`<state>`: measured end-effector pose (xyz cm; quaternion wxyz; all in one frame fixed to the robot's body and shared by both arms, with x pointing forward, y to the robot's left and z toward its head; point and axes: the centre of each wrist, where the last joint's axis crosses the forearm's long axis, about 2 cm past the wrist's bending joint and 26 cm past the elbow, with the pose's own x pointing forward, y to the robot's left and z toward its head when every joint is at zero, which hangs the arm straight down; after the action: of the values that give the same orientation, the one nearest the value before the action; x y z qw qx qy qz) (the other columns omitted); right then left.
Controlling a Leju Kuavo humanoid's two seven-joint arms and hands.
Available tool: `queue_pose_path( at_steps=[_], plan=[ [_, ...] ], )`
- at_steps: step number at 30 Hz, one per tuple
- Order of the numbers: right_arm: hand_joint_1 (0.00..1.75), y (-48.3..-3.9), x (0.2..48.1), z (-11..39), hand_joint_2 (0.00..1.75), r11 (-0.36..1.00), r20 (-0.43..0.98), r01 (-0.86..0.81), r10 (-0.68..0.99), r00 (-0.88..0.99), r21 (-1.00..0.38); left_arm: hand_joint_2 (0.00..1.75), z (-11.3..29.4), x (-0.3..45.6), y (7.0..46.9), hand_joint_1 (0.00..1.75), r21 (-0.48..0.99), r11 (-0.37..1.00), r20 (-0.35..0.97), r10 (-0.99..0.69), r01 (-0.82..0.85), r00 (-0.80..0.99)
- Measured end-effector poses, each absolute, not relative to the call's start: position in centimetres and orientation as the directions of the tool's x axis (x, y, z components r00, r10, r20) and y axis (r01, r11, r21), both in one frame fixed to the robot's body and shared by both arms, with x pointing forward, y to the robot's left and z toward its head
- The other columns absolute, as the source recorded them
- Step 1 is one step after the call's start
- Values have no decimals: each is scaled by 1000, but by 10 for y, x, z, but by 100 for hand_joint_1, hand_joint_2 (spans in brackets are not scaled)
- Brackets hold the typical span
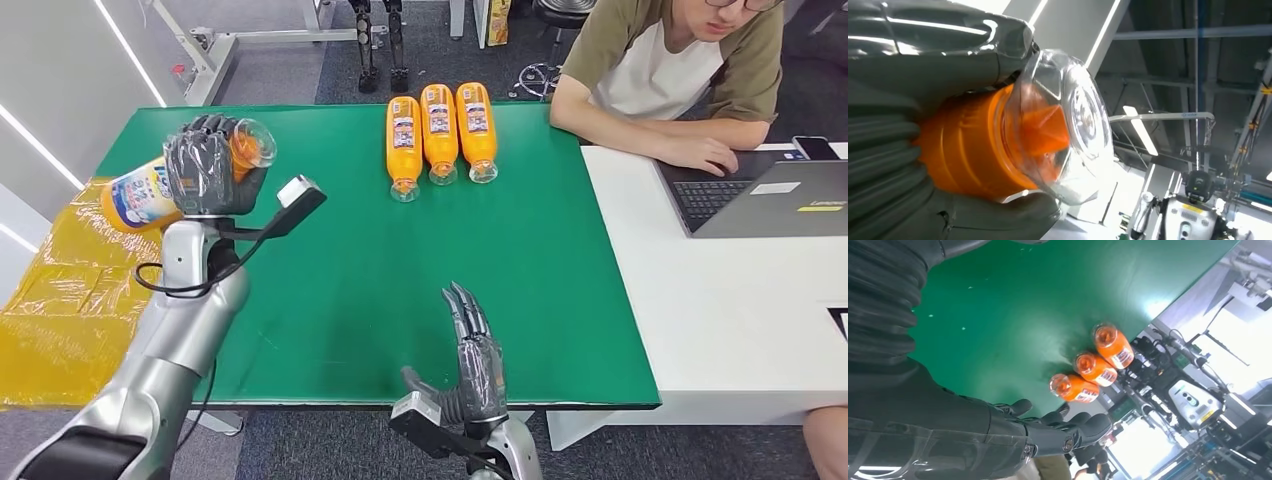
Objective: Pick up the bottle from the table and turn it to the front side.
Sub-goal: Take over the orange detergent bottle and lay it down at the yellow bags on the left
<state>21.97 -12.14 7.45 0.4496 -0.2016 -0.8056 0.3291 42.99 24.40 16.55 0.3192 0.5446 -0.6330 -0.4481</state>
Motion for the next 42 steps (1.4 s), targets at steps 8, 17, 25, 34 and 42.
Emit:
queue_pose_path(
  at_steps=[8, 17, 25, 34, 42],
  plan=[
    [0, -127, 215, 85, 175, 706, 586, 65, 631, -508, -705, 175, 158, 441, 284, 175, 952, -203, -236, -964, -229, -125],
    [0, -129, 214, 89, 175, 709, 584, 77, 632, -509, -701, 175, 140, 433, 292, 175, 957, -266, -279, -953, -117, -121],
    [0, -129, 214, 95, 175, 697, 569, 55, 627, -532, -715, 175, 61, 375, 291, 175, 951, -292, -284, -955, 101, -89],
    [0, -124, 220, 97, 175, 704, 582, -1, 585, -565, -710, 175, 12, 324, 294, 175, 933, -268, -259, -963, 240, -70],
    [0, -119, 227, 97, 175, 706, 591, -42, 558, -583, -707, 175, 5, 315, 299, 112, 935, -261, -256, -965, 241, -53]
  ],
)
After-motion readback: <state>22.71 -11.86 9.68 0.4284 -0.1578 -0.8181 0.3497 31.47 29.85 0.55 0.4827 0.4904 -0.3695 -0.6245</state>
